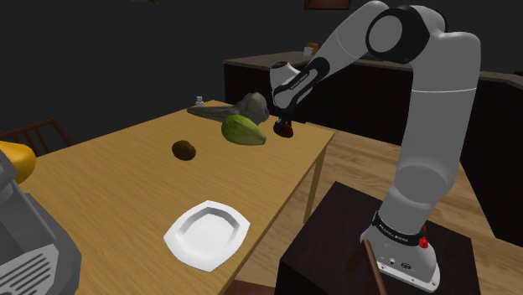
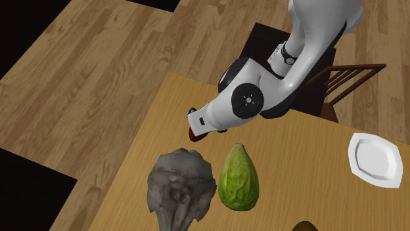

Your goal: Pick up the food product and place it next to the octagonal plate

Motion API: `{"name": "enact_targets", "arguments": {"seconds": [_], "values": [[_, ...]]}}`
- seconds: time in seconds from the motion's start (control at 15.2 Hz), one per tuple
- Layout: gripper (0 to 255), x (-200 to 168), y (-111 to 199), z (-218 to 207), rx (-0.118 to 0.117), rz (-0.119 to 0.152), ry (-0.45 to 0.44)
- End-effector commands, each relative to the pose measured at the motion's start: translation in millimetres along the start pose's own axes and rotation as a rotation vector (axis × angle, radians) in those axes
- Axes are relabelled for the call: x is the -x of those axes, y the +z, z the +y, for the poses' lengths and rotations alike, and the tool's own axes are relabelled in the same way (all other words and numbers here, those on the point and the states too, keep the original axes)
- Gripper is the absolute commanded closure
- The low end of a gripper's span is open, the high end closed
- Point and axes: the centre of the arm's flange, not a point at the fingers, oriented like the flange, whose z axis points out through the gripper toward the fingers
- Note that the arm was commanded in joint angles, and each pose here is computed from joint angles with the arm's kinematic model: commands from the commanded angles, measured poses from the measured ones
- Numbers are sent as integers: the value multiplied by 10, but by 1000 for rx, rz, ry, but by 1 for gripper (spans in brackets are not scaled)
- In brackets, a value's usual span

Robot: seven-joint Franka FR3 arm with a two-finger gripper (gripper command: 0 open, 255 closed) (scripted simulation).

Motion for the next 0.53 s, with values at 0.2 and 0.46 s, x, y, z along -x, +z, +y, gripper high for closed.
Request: {"name": "enact_targets", "arguments": {"seconds": [0.2,0.46], "values": [[255,-3,9,-3,0,-1,-1],[255,7,-146,48,0,-1,-1]]}}
